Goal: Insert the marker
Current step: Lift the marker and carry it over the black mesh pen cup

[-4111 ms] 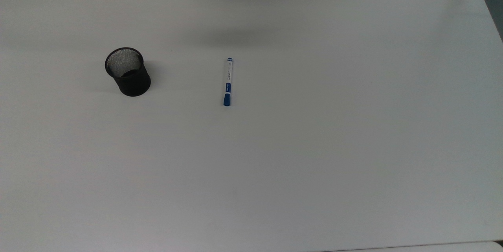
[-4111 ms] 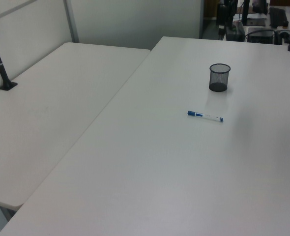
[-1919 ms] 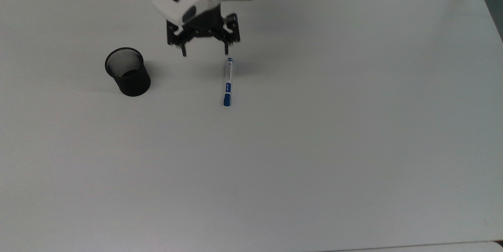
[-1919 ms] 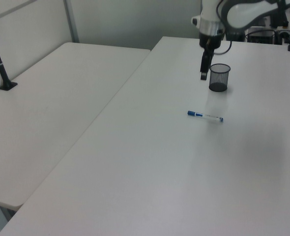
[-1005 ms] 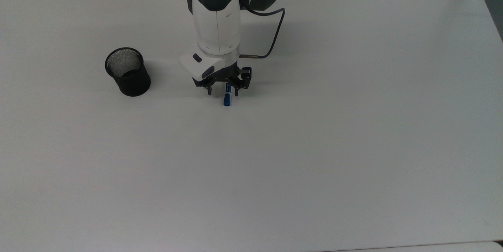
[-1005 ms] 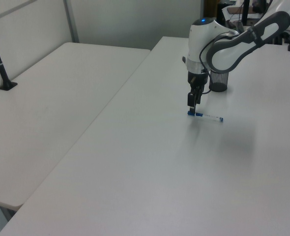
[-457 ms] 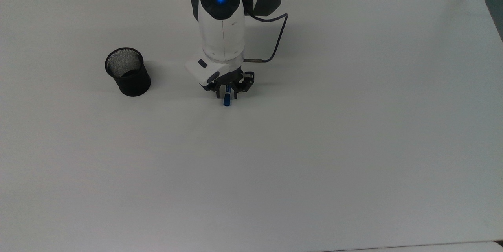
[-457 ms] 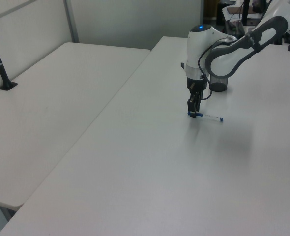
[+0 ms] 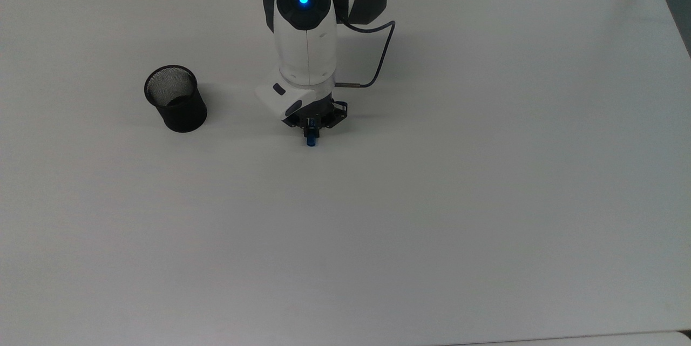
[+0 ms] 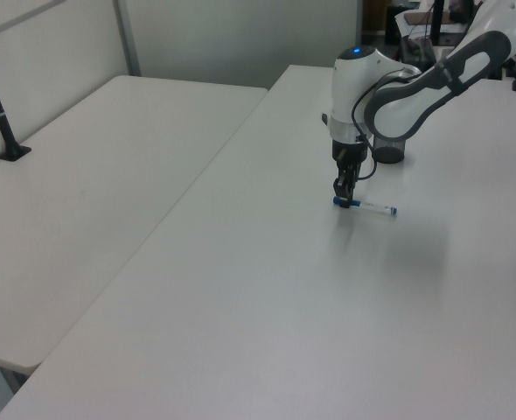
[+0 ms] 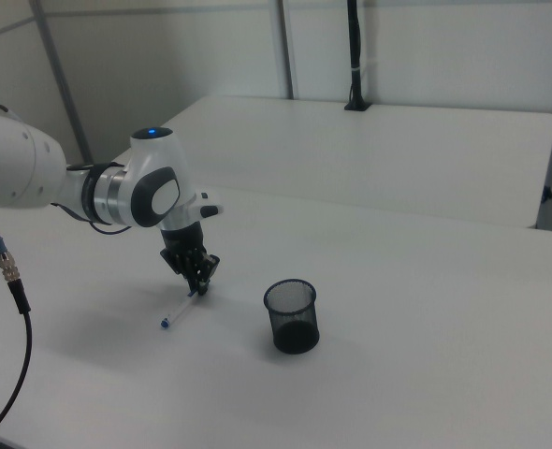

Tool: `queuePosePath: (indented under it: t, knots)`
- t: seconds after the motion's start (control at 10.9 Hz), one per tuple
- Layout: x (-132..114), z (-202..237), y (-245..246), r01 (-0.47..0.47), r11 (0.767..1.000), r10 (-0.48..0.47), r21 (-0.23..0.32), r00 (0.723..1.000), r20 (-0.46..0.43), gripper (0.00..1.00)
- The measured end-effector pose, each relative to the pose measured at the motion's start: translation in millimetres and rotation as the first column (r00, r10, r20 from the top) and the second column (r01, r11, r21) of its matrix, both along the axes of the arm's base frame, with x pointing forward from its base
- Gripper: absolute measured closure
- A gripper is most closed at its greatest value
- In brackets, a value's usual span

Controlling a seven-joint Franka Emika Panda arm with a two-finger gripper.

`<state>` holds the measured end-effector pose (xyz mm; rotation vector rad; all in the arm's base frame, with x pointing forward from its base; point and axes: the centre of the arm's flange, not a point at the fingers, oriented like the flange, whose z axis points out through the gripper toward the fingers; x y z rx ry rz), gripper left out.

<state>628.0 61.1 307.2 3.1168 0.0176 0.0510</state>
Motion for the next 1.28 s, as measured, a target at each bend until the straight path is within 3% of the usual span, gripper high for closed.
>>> queuePosePath:
  t: [0.27, 0.55, 0.91, 1.1, 1.28]
  knots:
    - [6, 20, -5, 0.008, 1.0, -0.008, 0.002, 0.999, 0.038, 0.83]
    - [7, 86, -39, 0.056, 0.998, -0.056, 0.003, 0.99, 0.133, 0.83]
    - [-31, 174, -105, 0.101, 0.995, -0.093, -0.016, 0.963, 0.252, 0.83]
    - [-53, 186, -137, 0.115, 0.993, -0.094, -0.029, 0.916, 0.389, 0.83]
    - [-78, 182, -167, 0.122, 0.991, -0.072, -0.059, 0.845, 0.531, 0.83]
